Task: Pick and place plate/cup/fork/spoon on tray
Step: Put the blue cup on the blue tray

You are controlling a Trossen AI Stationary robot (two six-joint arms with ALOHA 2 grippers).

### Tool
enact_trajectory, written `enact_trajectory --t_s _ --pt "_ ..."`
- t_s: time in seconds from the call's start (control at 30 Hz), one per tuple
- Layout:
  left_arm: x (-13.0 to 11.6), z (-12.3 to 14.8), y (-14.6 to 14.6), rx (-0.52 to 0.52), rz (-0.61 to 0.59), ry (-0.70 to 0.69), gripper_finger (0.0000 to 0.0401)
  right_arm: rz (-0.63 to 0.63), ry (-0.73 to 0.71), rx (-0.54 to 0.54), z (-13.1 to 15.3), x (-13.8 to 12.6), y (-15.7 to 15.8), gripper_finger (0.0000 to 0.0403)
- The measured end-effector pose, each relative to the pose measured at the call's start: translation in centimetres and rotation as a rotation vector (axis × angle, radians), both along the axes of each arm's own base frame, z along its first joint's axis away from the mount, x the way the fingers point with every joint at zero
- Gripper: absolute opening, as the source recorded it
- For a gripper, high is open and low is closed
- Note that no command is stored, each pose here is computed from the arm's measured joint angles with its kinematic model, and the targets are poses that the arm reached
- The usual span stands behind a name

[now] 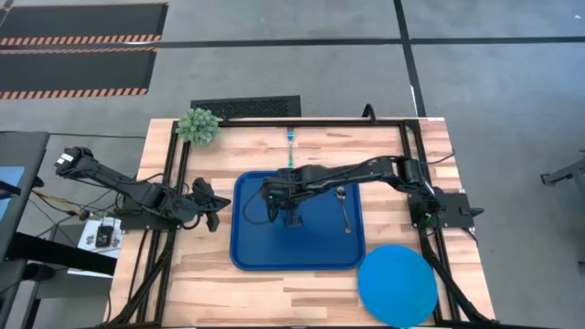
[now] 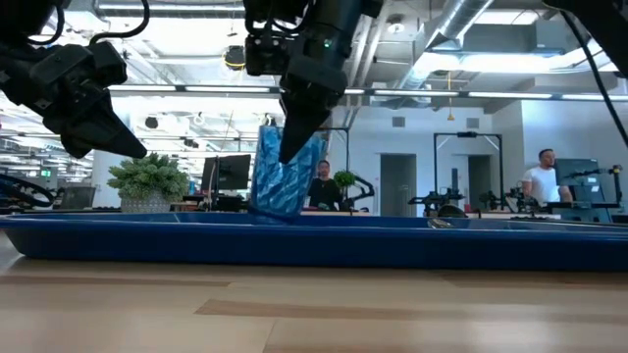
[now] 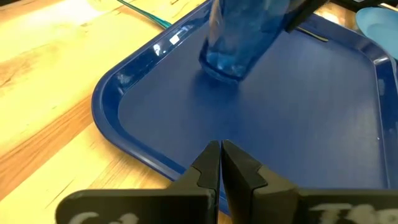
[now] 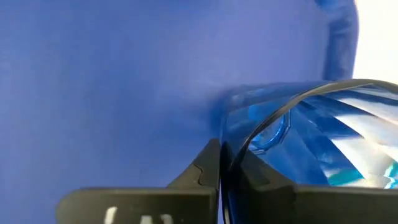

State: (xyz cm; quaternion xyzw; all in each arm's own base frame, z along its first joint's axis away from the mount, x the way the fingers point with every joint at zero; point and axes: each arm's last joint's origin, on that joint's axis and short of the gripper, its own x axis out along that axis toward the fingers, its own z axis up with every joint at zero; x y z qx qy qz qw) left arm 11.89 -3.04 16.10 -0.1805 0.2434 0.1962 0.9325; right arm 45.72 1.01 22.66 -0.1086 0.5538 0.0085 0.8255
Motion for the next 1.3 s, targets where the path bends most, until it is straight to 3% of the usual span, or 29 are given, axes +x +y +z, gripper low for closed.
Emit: enact_trajectory --t_s 0.2,0.47,0.83,1.3 --pt "0.00 0.00 0.00 0.000 0.000 0.000 0.0000 0.008 -0.004 0.016 -0.01 0.05 0.05 0.0014" --pt "0.00 0.00 0.00 0.000 0.000 0.000 0.0000 0.003 -0.006 0.017 -0.01 0.06 0.03 0.0056" --pt "0.00 -0.01 -0.01 -0.002 -0.003 0.001 0.0000 -0.008 -0.022 0.017 0.03 0.19 0.02 0.0067" --pt "-0.01 -0.02 -0.01 0.008 -0.011 0.006 0.0000 -0.041 -0.052 -0.050 0.52 0.23 -0.17 0.0182"
